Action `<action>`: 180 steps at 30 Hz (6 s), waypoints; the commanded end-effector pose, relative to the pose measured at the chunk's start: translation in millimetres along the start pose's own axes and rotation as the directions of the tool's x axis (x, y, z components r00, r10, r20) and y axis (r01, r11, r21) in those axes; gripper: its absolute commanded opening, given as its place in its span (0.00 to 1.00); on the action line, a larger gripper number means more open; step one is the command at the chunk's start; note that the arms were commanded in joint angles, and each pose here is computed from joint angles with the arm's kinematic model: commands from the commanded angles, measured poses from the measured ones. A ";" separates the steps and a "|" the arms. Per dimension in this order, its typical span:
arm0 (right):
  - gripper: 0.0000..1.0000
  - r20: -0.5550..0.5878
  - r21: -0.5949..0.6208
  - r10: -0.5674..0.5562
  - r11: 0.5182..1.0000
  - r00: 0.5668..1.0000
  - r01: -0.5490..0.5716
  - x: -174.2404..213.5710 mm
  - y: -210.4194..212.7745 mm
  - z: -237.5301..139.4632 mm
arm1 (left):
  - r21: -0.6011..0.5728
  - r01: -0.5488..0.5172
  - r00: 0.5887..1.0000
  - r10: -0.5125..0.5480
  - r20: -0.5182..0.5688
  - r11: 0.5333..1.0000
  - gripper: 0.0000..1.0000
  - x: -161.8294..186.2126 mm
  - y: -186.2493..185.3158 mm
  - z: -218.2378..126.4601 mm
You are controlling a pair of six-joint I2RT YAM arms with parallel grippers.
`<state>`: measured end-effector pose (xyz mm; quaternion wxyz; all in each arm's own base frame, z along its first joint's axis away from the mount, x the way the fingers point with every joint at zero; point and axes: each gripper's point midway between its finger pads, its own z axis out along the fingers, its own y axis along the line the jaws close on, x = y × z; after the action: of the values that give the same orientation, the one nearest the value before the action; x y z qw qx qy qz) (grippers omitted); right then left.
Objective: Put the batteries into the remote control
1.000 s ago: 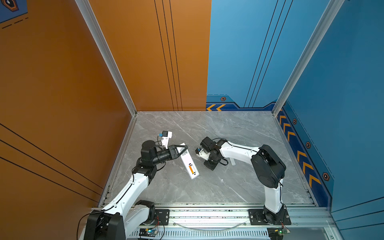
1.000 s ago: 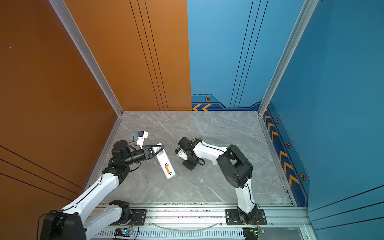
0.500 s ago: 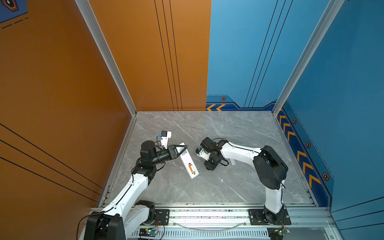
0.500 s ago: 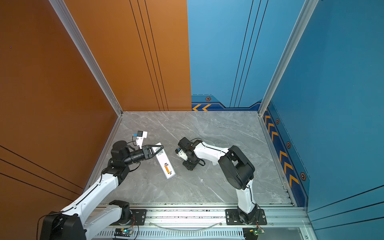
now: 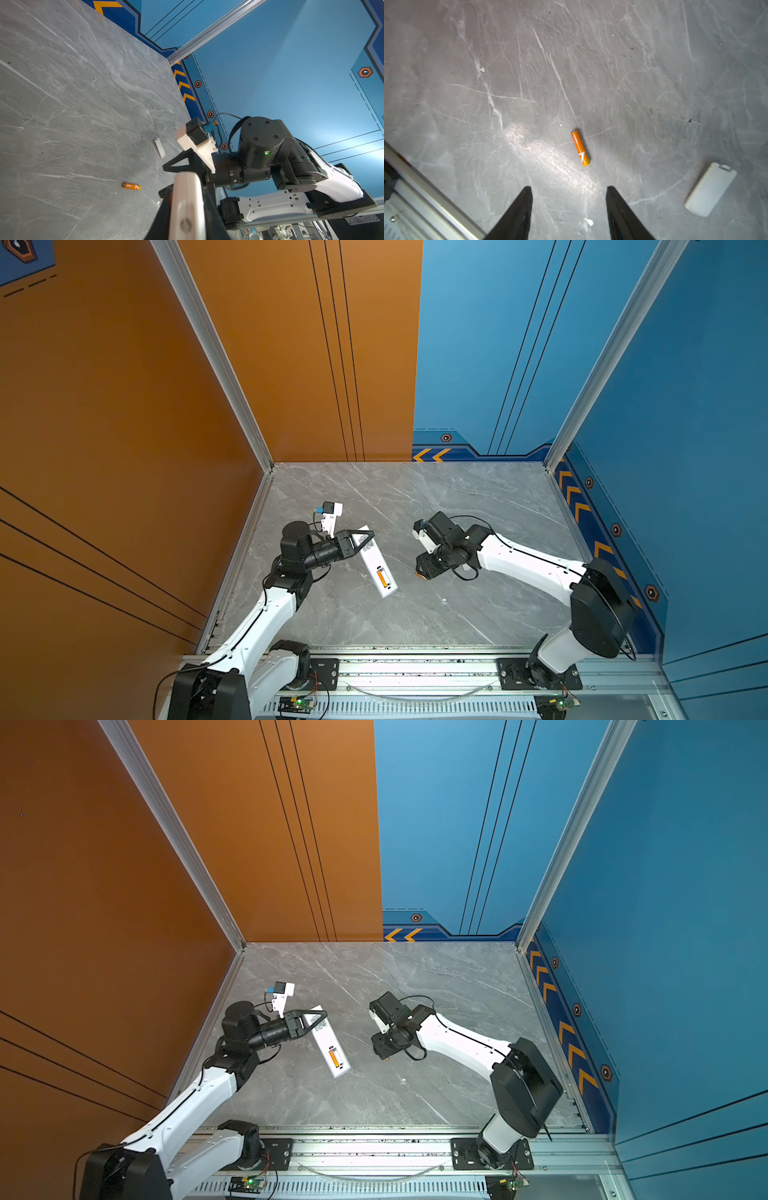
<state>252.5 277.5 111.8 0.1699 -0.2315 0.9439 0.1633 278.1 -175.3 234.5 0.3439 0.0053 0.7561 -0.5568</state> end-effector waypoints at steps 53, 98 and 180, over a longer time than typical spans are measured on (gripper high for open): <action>0.62 0.060 0.011 0.993 0.106 0.106 -0.994 8.2 -4.6 77.7 | -0.310 -0.241 0.964 0.264 0.033 0.920 0.00 -5.0 3.7 -23.7; 0.41 0.017 0.033 0.987 0.156 0.157 -0.987 20.3 -25.9 80.8 | -0.345 -0.260 0.948 0.307 0.086 0.902 0.00 -13.3 2.5 -33.9; 0.26 -0.478 -0.171 -0.712 0.650 0.514 0.741 11.9 -61.1 93.2 | -0.365 -0.211 0.960 0.263 0.098 0.907 0.00 -16.6 15.0 -42.5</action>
<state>295.5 266.6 20.5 -0.0083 -0.6259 0.7798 0.0029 274.9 -126.5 229.5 0.4488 -0.0093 0.8208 -0.3533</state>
